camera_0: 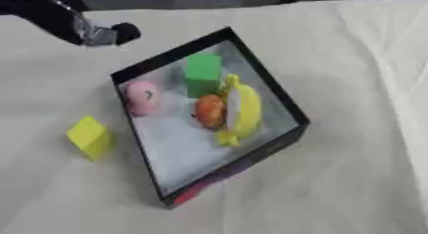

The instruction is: Pick up objects on the table and place them in the box.

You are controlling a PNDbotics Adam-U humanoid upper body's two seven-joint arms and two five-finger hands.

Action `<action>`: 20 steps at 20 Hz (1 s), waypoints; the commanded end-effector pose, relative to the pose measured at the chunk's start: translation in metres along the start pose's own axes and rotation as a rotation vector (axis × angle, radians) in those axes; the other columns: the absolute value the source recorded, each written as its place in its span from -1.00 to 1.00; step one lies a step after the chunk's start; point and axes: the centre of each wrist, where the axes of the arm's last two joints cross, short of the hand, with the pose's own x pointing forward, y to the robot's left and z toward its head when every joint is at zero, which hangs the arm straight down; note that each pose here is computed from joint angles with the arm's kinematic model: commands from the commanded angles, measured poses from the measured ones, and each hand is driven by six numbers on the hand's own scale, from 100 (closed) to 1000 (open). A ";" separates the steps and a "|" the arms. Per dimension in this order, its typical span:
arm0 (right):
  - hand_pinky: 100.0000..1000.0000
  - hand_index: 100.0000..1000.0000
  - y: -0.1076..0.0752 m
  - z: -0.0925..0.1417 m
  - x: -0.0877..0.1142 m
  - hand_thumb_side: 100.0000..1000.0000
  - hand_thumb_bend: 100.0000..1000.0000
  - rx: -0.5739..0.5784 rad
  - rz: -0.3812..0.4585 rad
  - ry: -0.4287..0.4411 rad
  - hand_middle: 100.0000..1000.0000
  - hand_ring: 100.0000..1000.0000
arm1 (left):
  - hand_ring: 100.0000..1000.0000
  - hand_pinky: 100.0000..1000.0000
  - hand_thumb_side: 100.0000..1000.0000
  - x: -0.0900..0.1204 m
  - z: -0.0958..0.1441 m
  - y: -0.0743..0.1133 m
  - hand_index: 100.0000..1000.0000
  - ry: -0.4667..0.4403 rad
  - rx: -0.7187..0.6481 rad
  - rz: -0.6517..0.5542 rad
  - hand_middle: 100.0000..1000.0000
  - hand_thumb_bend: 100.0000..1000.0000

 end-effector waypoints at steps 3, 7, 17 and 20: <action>0.78 0.57 -0.005 -0.005 0.014 -0.02 -1.00 0.011 0.039 -0.048 0.30 0.38 | 0.65 0.62 -0.28 0.014 0.031 -0.001 0.72 0.059 -0.131 -0.044 0.58 -0.27; 0.78 0.57 -0.005 -0.004 0.013 -0.03 -1.00 0.008 0.043 -0.046 0.30 0.38 | 0.65 0.62 -0.28 0.018 0.045 -0.017 0.70 0.084 -0.260 -0.049 0.56 -0.20; 0.78 0.57 -0.006 -0.004 0.014 -0.03 -1.00 0.005 0.051 -0.050 0.30 0.38 | 0.63 0.62 -0.30 0.015 0.059 -0.037 0.69 0.061 -0.444 -0.103 0.53 -0.06; 0.78 0.57 -0.006 -0.004 0.014 -0.03 -1.00 0.006 0.052 -0.050 0.30 0.38 | 0.65 0.63 -0.53 0.015 0.060 -0.041 0.66 0.077 -0.500 -0.129 0.54 -0.01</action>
